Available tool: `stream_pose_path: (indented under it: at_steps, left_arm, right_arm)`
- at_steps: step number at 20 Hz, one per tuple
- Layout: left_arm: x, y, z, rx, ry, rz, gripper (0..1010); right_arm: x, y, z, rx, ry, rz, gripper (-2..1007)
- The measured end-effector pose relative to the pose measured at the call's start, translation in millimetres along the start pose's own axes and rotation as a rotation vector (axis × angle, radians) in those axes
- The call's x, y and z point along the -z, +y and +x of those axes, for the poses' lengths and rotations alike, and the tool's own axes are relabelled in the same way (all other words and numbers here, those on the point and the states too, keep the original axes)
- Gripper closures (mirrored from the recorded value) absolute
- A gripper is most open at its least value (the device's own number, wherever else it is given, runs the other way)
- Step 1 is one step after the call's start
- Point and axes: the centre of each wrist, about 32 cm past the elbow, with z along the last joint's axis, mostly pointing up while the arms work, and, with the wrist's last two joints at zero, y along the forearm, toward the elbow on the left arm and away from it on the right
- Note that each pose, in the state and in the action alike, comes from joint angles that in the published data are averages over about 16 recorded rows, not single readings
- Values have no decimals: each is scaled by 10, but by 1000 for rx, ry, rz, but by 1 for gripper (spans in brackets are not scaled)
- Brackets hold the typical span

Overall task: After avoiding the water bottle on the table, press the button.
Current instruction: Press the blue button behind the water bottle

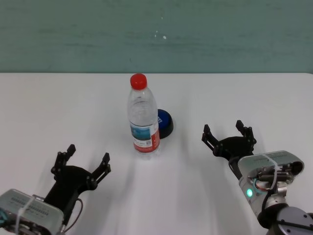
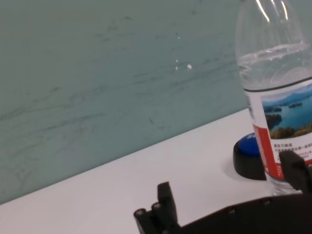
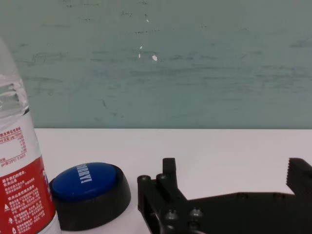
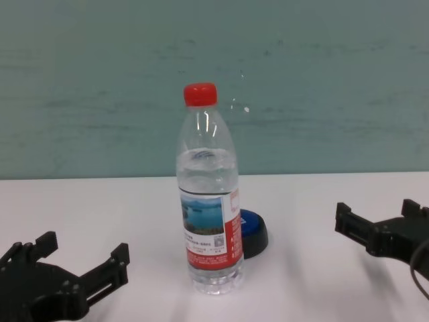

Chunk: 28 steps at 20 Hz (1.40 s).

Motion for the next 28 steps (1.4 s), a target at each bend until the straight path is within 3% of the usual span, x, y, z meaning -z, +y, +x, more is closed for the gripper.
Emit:
stream_pose_path:
  at_steps: [8,17,28]
  left_arm:
    - [0,0,0,0,0,0,10]
    - [0,0,0,0,0,0,10]
    - [0,0,0,0,0,0,10]
  right_arm:
    - [-93,-85,33,-80,21,12,1]
    - [-216,-261,102,-235,45,-3,1]
    - [-327,-464,354,-393,46,-46,1]
